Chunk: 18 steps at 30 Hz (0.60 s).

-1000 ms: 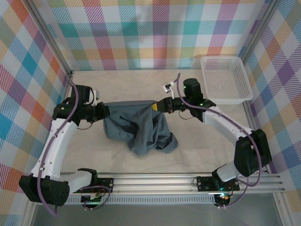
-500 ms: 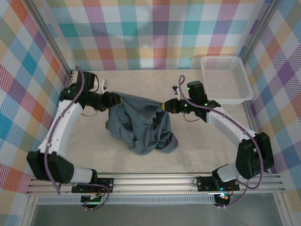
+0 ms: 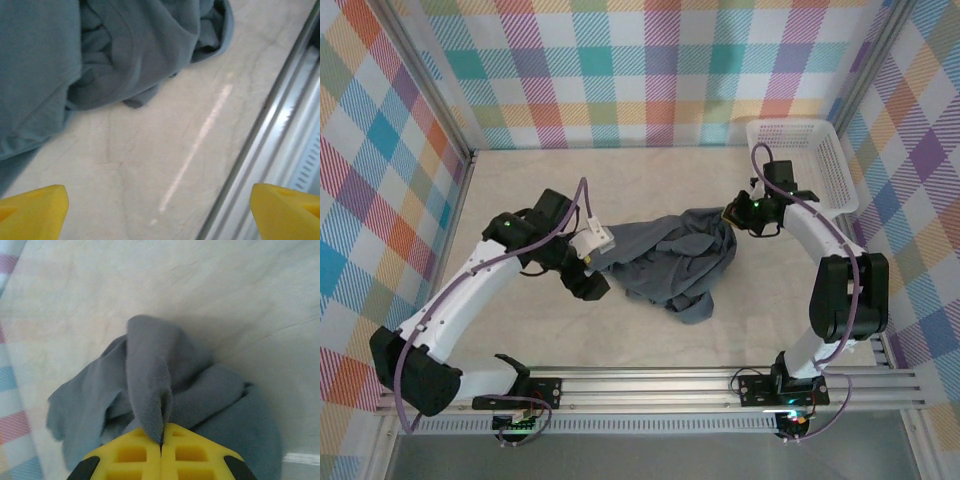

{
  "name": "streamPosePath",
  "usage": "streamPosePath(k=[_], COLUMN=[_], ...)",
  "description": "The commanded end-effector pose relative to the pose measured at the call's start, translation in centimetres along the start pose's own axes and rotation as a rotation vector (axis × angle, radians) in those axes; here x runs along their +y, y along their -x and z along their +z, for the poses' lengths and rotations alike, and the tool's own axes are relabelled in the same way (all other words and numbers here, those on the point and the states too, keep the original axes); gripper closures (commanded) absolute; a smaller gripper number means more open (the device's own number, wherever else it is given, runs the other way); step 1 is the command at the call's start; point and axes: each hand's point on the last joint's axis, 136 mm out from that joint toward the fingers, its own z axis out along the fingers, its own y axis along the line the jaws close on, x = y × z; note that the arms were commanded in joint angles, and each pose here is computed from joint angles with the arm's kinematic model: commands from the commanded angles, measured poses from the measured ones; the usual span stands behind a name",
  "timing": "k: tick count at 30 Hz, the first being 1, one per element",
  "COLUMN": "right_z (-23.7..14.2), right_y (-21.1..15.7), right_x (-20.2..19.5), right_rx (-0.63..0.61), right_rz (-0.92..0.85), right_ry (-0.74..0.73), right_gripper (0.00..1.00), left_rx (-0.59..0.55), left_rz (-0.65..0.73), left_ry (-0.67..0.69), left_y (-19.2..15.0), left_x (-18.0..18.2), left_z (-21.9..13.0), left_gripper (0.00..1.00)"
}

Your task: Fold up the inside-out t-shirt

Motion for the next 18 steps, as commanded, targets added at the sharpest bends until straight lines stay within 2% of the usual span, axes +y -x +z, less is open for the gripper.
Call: streamPosePath(k=[1,3,5,7,10,12,16,18], right_z=[-2.0,-2.7,-3.4,-4.3,-6.2,-7.3,-8.8,-9.2], right_y=[-1.3,-2.9,-4.2,-5.0,-5.3,-5.6,-6.1,-6.4], right_x=[6.2,8.9,10.9,12.1,13.5,14.4,15.6,16.0], right_rx=[0.076,0.110,0.124,0.117,0.079,0.065,0.065,0.069], right_rz=[-0.062,-0.125,-0.167,-0.167,-0.141,-0.146,-0.177,-0.189], right_ry=[0.239,0.321,0.371,0.399,0.447,0.476,0.492,0.497], right_gripper=[1.00,1.00,1.00,1.00,1.00,1.00,1.00,1.00], left_rx=[-0.198,-0.418,-0.557,-0.560,-0.487,-0.505,-0.534,-0.530], left_rz=[0.073,-0.078,-0.235,-0.276,-0.259,-0.283,-0.349,-0.380], left_ry=[0.016,-0.133,-0.222,-0.198,-0.088,-0.075,0.032,0.100], left_y=[4.3,9.3,13.2,14.8,15.6,16.6,17.5,17.4], left_x=[0.0,-1.4,-1.5,-1.6,-1.2,-0.5,2.7,4.5], left_z=[-1.7,-2.6,-2.3,-0.3,3.9,5.8,9.2,10.5], left_gripper=[0.07,0.05,0.02,0.01,0.01,0.00,0.00,0.05])
